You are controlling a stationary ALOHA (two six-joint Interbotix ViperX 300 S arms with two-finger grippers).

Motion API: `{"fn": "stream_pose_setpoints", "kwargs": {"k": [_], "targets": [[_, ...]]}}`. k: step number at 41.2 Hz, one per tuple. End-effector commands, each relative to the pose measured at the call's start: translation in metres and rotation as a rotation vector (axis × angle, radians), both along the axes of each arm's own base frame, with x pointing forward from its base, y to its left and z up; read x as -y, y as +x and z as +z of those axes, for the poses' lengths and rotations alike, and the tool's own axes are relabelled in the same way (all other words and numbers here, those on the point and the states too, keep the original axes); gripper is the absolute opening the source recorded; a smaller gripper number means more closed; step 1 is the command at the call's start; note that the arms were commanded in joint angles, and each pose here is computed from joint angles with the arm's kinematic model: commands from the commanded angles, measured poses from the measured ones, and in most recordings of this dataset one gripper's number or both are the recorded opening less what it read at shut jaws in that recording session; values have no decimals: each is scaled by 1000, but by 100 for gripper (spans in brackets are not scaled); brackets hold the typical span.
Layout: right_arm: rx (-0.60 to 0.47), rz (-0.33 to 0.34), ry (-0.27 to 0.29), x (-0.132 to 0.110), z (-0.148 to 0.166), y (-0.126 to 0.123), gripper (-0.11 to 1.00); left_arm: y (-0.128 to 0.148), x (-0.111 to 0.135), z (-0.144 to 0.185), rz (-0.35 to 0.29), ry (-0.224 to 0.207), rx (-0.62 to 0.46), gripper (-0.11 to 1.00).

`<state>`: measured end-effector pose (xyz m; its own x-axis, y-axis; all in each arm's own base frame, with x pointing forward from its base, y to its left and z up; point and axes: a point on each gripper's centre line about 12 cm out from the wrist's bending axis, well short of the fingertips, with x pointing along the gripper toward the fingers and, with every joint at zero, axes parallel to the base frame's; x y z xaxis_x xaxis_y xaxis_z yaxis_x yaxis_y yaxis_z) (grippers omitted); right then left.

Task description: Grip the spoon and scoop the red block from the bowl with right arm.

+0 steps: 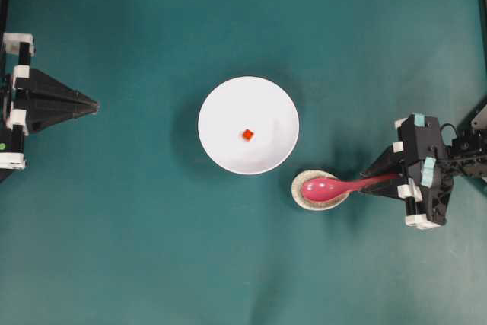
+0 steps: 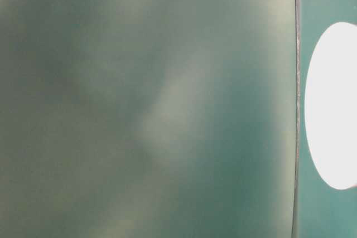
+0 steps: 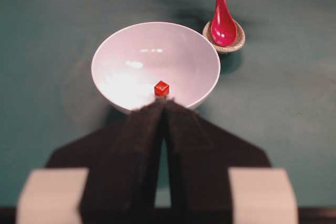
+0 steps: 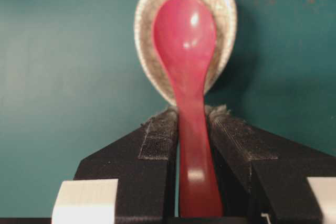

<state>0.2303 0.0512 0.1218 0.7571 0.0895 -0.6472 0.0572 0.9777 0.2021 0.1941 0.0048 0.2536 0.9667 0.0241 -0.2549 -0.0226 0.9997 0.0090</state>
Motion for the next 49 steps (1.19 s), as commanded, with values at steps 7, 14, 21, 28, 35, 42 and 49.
{"fn": "stream_pose_setpoints", "kwargs": {"k": [7, 14, 21, 28, 35, 42, 49], "targets": [[23, 0, 4, -1, 6, 6, 27, 3, -1, 10, 3, -1, 25, 0], [33, -7, -2, 0, 6, 5, 43, 4, -1, 10, 4, -2, 22, 0], [79, -23, -31, 5, 6, 4, 52, 3, -1, 8, 3, 0, 14, 0], [128, -28, -60, 6, 3, -4, 55, 3, -1, 7, 3, 0, -6, 0], [221, -57, -70, 6, 3, -12, 55, 2, -1, 6, 2, 4, -17, 0], [339, -85, -72, 6, 7, -17, 55, 2, -1, 5, 1, 10, -23, 0], [345, -53, -92, -5, -4, -16, 55, 2, -1, 5, 1, 10, -23, 0]]}}
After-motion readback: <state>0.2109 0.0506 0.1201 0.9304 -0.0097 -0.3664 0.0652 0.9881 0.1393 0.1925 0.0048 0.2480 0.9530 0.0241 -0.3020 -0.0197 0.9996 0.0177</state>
